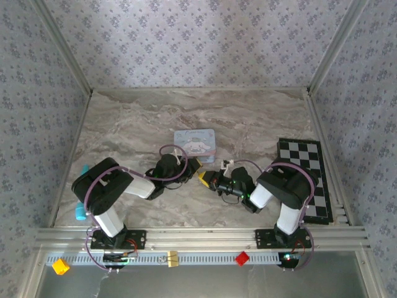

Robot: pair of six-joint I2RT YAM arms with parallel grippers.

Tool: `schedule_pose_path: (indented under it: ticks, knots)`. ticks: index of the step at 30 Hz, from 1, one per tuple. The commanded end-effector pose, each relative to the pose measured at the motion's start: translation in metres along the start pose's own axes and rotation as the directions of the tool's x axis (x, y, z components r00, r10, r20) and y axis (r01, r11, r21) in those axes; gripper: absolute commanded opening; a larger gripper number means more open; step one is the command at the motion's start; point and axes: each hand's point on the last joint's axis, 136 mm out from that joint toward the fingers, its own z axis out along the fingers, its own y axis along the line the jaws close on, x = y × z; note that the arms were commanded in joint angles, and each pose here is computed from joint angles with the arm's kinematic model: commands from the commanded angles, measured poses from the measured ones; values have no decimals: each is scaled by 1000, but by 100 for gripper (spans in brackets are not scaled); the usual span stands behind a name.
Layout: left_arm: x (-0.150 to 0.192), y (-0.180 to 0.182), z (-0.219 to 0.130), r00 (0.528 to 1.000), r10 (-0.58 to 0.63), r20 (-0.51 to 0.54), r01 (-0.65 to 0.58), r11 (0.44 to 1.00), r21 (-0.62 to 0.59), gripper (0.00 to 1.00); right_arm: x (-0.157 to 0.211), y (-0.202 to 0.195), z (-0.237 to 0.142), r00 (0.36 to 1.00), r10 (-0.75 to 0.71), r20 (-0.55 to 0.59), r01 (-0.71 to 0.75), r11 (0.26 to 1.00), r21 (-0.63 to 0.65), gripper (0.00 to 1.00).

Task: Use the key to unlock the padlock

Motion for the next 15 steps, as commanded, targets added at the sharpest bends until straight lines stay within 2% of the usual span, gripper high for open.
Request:
schedule_pose_path:
  ticks: [1, 4, 10, 15]
  knots:
    - [1, 20, -3, 999, -35, -3, 35, 996, -78, 30, -5, -5, -6, 1000, -21, 22, 20, 1000, 8, 0]
    - [-3, 28, -7, 999, -30, 23, 32, 994, -103, 34, -9, -8, -11, 999, -19, 34, 18, 1000, 16, 0]
    - [-8, 32, -2, 1000, -8, 28, 11, 993, -117, 35, -11, -11, -14, 999, -22, 43, 21, 999, 25, 0]
    - [-12, 43, 4, 999, 33, 27, -28, 982, -188, 37, -13, -15, -19, 998, -26, 57, 24, 999, 33, 0]
